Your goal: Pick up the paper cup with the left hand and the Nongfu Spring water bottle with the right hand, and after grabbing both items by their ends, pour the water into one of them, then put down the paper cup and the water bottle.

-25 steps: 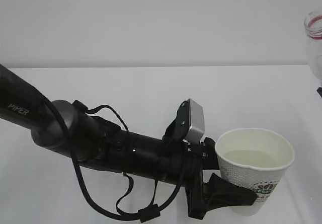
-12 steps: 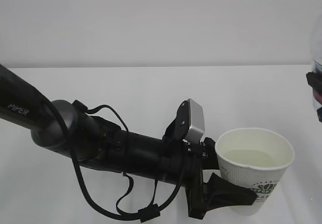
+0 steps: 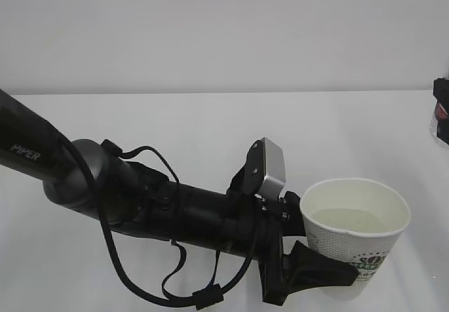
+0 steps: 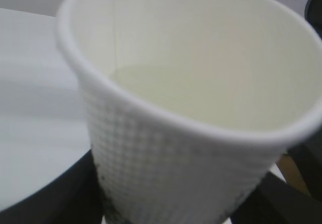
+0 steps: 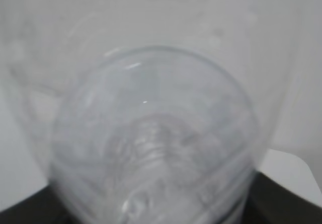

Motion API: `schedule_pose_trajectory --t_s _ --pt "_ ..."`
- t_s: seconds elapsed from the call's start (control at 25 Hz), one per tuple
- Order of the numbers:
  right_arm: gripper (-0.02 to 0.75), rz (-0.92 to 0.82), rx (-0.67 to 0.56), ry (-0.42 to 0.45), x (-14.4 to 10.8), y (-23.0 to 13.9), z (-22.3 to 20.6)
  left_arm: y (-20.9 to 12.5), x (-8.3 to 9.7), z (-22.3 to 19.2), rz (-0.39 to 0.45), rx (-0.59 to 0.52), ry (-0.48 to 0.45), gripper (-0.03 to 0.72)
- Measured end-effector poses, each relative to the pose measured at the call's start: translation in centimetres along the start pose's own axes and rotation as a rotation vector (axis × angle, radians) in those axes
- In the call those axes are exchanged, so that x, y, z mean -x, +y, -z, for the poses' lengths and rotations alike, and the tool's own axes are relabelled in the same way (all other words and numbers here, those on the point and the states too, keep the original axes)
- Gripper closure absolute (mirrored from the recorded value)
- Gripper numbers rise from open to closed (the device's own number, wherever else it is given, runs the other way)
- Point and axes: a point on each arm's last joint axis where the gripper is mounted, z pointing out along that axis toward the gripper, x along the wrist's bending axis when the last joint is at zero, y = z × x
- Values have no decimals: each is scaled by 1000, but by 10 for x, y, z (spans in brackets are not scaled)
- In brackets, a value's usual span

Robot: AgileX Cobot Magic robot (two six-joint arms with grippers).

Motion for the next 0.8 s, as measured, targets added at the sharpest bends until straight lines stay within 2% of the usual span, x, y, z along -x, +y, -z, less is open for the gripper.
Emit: schedule_pose_trajectory --t_s 0.44,0.8 --pt "316 -234 41 -66 2 -17 -22 0 0 0 0 0 0 204" --pt "316 -271 -8 -60 -2 -38 -35 0 0 0 1 1 2 204"
